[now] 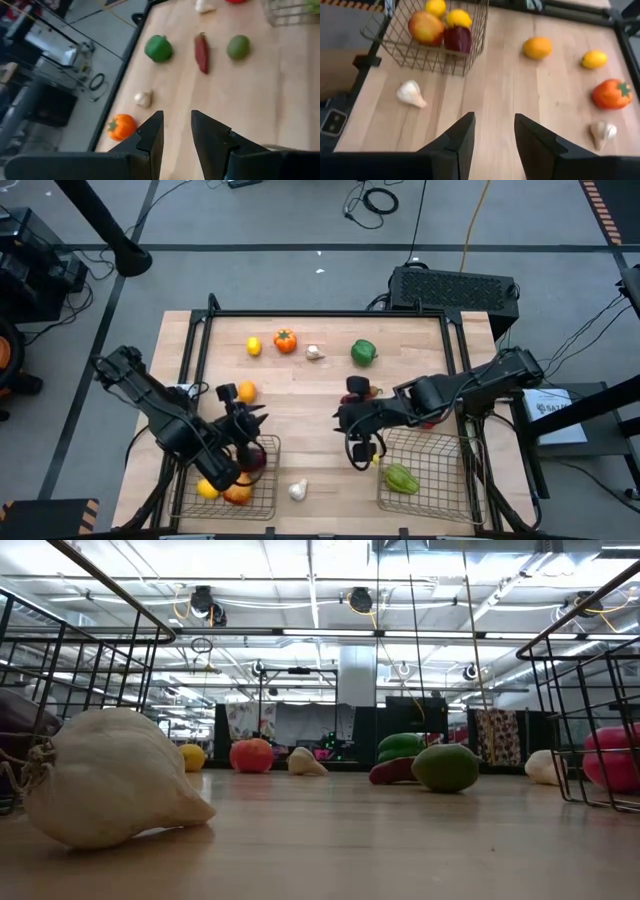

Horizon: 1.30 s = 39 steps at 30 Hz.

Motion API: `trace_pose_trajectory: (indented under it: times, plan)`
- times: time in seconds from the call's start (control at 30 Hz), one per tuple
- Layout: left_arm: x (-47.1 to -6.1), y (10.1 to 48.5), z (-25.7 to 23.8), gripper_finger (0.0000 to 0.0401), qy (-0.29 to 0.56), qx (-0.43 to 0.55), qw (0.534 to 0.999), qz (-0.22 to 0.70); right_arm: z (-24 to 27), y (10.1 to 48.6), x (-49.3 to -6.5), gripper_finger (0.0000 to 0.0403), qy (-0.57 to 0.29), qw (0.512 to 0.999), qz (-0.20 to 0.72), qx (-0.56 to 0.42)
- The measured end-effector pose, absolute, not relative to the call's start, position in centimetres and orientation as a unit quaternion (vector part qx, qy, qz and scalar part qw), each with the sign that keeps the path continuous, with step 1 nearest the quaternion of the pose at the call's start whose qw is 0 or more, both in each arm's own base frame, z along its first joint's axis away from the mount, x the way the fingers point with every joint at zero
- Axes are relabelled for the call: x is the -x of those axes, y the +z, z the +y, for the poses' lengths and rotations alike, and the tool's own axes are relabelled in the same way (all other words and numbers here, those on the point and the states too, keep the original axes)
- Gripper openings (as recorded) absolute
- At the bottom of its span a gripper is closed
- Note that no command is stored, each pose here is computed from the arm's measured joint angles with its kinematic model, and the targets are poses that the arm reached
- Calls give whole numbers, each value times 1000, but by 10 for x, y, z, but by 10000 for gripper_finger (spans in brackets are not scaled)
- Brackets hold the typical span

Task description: Sort produce into baskets

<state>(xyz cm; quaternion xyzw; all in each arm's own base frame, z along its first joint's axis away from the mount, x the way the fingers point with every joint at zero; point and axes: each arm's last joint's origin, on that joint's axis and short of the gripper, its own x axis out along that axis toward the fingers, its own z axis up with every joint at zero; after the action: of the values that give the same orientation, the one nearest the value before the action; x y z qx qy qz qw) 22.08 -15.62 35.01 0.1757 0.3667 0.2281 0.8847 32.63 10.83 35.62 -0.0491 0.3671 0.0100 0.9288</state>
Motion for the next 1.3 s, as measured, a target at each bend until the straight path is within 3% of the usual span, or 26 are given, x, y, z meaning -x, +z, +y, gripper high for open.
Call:
trace_pose_trajectory:
  times: [0.6, 0.77, 0.93, 1.17, 1.3]
  plan:
    - [-244, 343, -135, 107, 287, -170, 867, 371, 107, 348, -317, 130, 12, 902, 425, 74]
    - [-246, 346, -116, 107, 360, -209, 845, 337, 106, 346, -315, 130, 3, 898, 436, 64]
    - [-253, 345, -97, 107, 398, -165, 835, 342, 105, 343, -310, 130, -6, 886, 459, 72]
    - [-259, 338, -91, 107, 382, -115, 834, 381, 94, 320, -309, 130, -146, 871, 453, 123]
    - [-259, 333, -90, 107, 382, -120, 830, 388, 85, 300, -309, 130, -166, 856, 473, 128]
